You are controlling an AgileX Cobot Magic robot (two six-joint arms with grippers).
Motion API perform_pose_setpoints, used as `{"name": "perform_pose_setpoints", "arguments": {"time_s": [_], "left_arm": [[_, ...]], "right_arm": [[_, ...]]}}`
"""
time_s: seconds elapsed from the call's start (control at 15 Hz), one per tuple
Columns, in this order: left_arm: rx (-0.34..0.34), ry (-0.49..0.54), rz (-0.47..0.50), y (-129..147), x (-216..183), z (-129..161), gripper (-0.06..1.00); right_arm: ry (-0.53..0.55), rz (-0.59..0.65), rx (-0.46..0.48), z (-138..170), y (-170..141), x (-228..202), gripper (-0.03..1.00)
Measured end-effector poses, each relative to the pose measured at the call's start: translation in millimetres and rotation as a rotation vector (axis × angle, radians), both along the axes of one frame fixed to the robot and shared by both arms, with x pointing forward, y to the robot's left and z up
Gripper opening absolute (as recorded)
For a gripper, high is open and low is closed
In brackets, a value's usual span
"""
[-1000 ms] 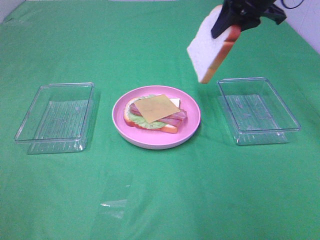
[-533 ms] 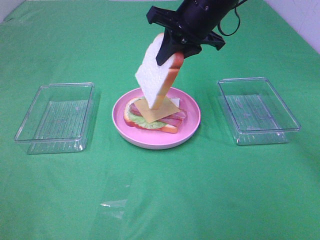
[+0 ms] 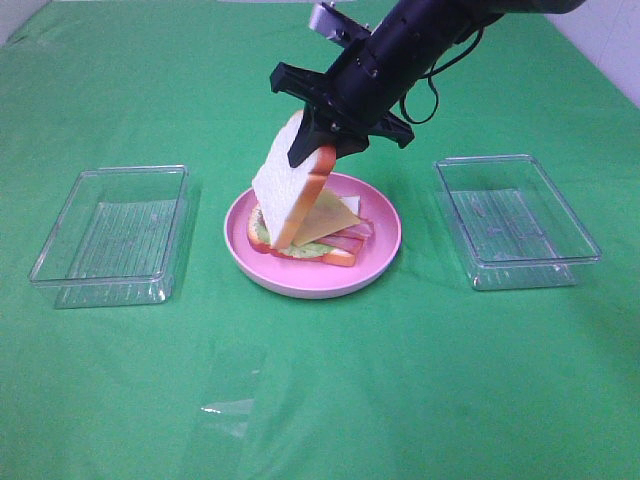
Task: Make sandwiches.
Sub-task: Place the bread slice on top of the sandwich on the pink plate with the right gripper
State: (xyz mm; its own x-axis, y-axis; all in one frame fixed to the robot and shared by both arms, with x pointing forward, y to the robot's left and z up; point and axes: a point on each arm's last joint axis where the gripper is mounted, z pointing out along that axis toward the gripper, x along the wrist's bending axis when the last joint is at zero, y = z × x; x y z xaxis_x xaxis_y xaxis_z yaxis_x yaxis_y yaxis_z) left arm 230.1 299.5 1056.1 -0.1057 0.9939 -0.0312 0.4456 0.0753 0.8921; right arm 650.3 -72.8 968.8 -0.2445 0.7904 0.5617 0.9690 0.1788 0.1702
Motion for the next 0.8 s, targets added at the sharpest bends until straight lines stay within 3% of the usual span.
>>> {"name": "perform_pose_setpoints", "arguments": {"time_s": [0.4, 0.47, 0.67, 0.8], "left_arm": [[0.000, 0.000, 0.000, 0.0, 0.0, 0.0, 0.99], [0.000, 0.000, 0.000, 0.0, 0.0, 0.0, 0.99], [0.000, 0.000, 0.000, 0.0, 0.0, 0.0, 0.99], [0.000, 0.000, 0.000, 0.0, 0.0, 0.0, 0.99]], "right_arm": [[0.013, -0.016, -0.014, -15.7, 0.7, 4.2, 0.25], [0.012, -0.025, -0.031, -17.1, -0.5, 4.9, 0.31], [-0.006, 0.022, -0.147, -25.7, -9.0, 4.7, 0.69], [-0.062, 0.079, -0.259, -13.3, -19.9, 2.1, 0.83]]}}
